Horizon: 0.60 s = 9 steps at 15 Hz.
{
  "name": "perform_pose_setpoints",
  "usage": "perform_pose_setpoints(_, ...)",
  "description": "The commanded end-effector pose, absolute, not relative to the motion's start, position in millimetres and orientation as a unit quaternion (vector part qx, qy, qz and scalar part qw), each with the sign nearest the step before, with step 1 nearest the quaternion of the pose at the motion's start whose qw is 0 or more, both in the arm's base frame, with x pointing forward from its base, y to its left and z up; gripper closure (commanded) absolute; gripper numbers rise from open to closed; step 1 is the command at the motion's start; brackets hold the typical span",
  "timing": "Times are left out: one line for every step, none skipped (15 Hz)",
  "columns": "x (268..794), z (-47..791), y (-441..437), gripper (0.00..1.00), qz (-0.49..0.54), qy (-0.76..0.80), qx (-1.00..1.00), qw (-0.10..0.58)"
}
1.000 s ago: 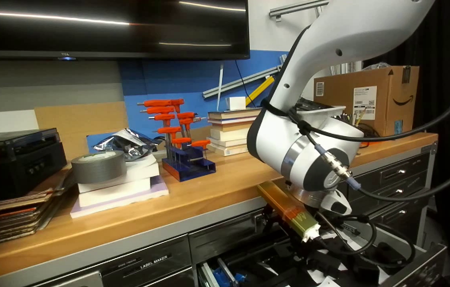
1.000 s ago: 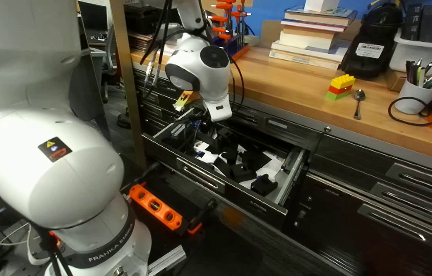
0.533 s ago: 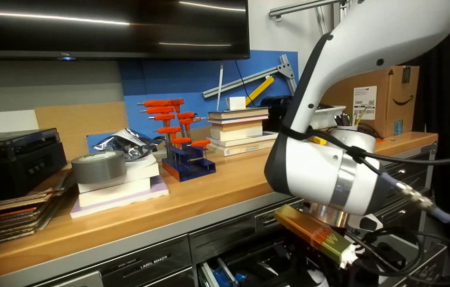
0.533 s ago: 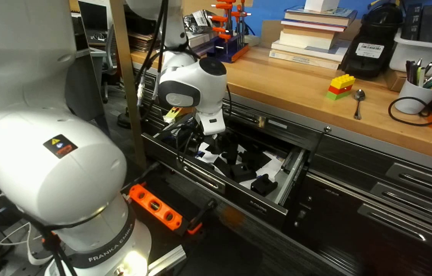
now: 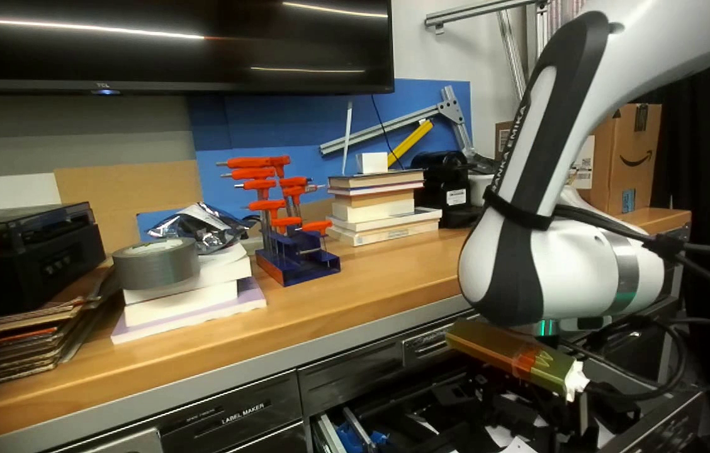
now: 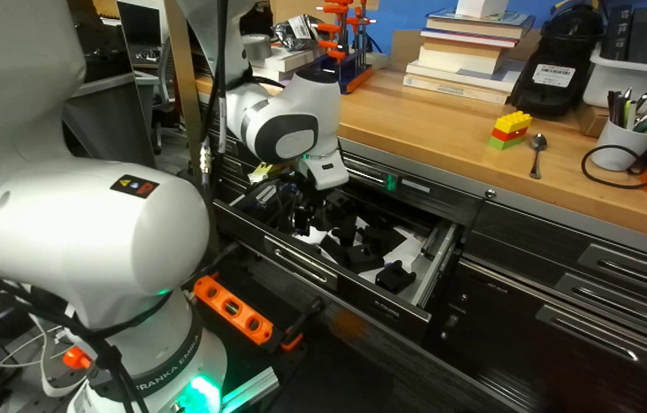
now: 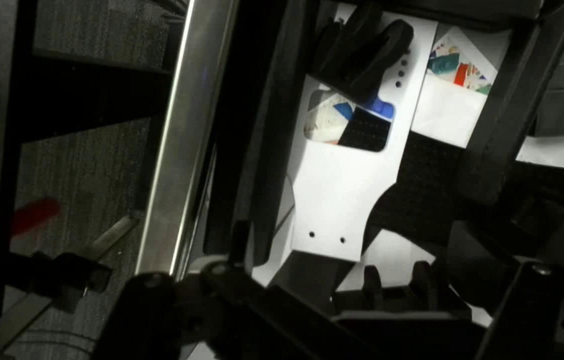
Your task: Put the black objects from the countertop in the drawer and close the drawer.
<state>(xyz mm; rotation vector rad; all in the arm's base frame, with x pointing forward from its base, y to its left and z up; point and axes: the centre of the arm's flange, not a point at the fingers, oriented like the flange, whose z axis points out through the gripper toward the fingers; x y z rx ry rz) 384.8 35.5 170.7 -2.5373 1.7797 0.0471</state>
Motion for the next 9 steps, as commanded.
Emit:
perform_pose_setpoints(398, 249, 34, 0.0, 0.032, 0.575, -0.818, -0.003)
perform_pose_setpoints(398, 253, 31, 0.0, 0.048, 0.579, -0.814, -0.012)
perform_pose_setpoints(398, 260, 28, 0.0, 0.068, 0.584, -0.808, -0.025)
perform_pose_setpoints(396, 263, 27, 0.0, 0.087, 0.589, -0.803, -0.032)
perform_pose_setpoints(395, 268, 26, 0.0, 0.106, 0.596, -0.795, -0.039)
perform_pose_setpoints(391, 273, 26, 0.0, 0.126, 0.599, -0.79, -0.036)
perform_pose_setpoints(388, 278, 26, 0.0, 0.144, 0.6, -0.786, -0.035)
perform_pose_setpoints(386, 281, 27, 0.0, 0.158, 0.603, -0.781, -0.029)
perform_pose_setpoints(382, 285, 29, 0.0, 0.168, 0.608, -0.776, -0.021)
